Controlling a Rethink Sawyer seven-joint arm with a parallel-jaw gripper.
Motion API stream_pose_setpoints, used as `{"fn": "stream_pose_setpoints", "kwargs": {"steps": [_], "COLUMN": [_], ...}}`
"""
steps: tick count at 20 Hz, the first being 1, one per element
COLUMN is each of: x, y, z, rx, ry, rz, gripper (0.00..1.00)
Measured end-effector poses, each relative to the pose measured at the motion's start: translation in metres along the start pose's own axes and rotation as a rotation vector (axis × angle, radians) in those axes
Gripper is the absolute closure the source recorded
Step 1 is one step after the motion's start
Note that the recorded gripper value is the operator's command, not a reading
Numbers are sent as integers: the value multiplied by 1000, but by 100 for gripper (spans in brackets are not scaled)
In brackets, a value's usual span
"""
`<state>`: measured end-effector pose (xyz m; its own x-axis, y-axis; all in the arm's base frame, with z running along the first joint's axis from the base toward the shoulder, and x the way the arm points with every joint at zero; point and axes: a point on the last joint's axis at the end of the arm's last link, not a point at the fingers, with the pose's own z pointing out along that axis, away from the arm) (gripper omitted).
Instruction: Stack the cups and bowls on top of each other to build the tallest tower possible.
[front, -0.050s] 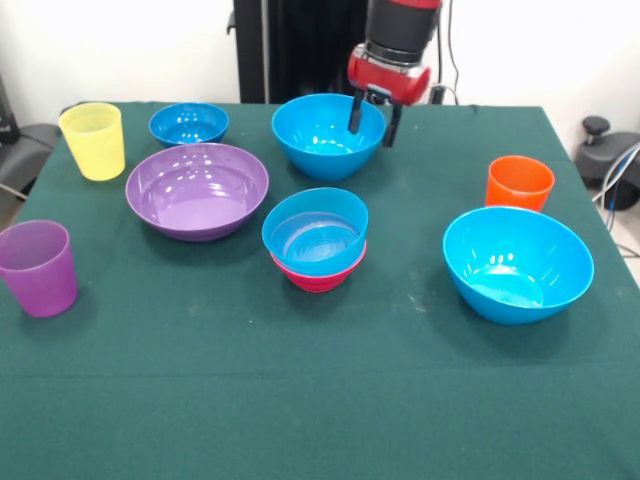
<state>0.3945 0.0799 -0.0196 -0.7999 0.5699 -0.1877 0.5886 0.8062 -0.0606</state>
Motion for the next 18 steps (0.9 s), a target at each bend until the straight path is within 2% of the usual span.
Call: {"fn": "stream_pose_setpoints", "kwargs": {"steps": [2,6,12,18], "x": [3,7,11,20], "y": [-8,-24,-33,-33], "z": [7,17,23,21], "rx": [8,25,37,43], "ry": [7,27,48,46], "rz": [43,93,95,52], "gripper": [0,0,0,0]}}
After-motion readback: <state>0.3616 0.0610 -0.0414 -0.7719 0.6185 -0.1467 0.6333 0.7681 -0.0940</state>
